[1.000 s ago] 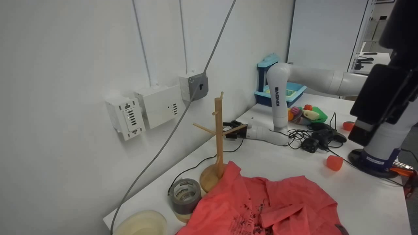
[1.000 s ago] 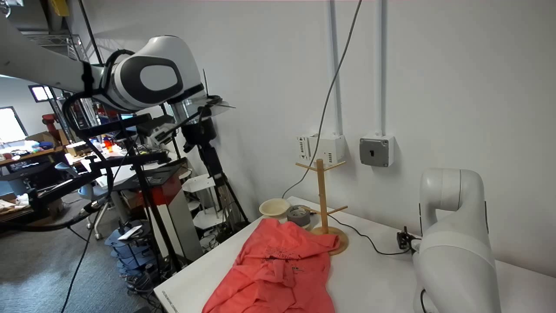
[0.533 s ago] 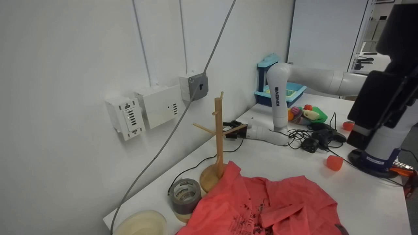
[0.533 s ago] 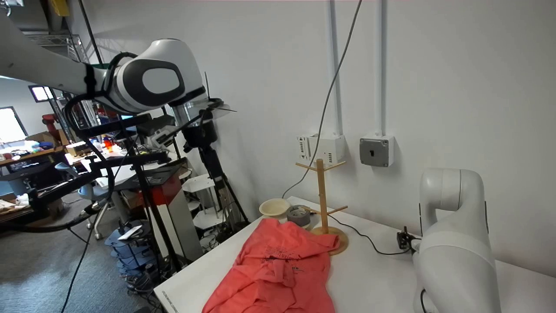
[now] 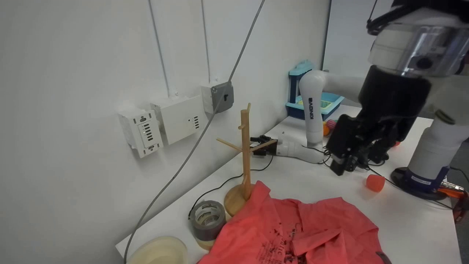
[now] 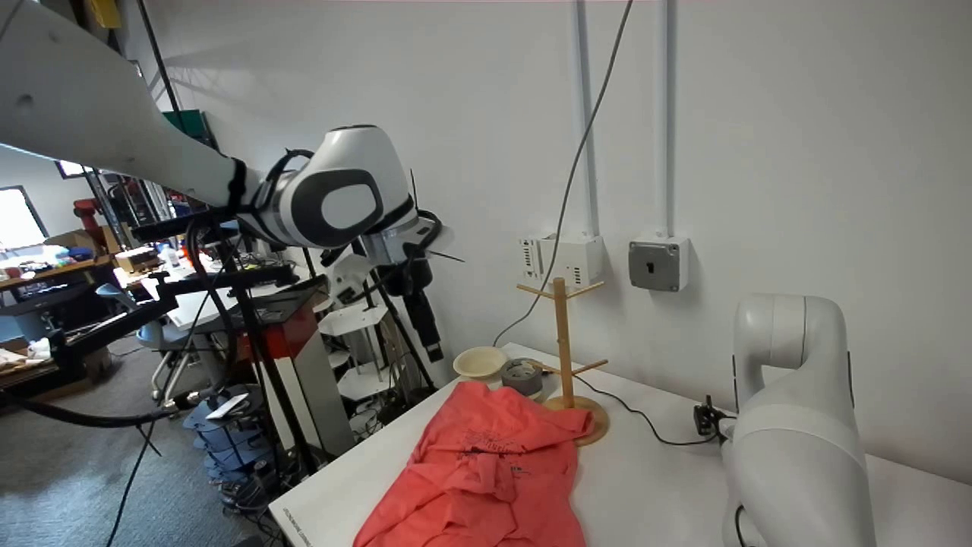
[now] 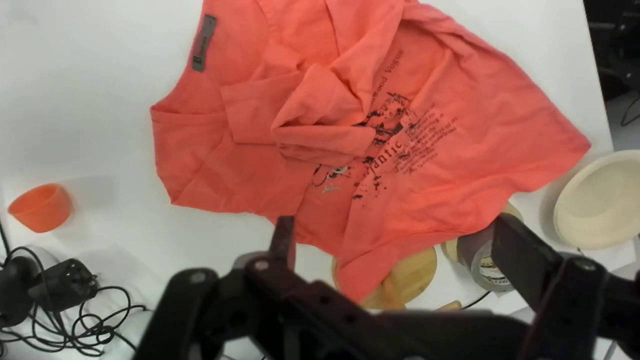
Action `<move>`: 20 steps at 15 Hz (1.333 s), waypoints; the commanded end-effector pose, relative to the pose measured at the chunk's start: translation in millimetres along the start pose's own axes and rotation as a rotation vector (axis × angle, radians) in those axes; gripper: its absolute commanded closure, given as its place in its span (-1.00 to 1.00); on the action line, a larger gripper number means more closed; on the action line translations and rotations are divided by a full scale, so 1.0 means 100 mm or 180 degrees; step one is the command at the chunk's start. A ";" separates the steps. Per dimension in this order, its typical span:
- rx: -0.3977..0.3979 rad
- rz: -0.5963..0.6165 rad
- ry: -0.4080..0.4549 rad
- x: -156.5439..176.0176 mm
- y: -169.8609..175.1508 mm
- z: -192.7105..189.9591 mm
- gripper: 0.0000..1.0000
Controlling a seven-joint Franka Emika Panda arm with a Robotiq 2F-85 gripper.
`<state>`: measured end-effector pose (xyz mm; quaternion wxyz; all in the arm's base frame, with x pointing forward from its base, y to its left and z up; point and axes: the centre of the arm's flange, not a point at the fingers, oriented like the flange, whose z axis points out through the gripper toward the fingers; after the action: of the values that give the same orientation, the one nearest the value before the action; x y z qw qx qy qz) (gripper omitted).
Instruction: Fold the shirt
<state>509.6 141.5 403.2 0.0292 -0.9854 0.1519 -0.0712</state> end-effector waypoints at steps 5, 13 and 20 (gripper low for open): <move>0.0124 0.0366 0.0270 0.73 0.06 0.66 -1.00; 0.0121 0.0274 0.0276 0.69 0.11 0.60 -1.00; -0.0028 0.0566 0.0452 0.87 0.16 0.92 -1.00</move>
<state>584.6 104.4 341.2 0.0312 -0.9681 0.2154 -0.1239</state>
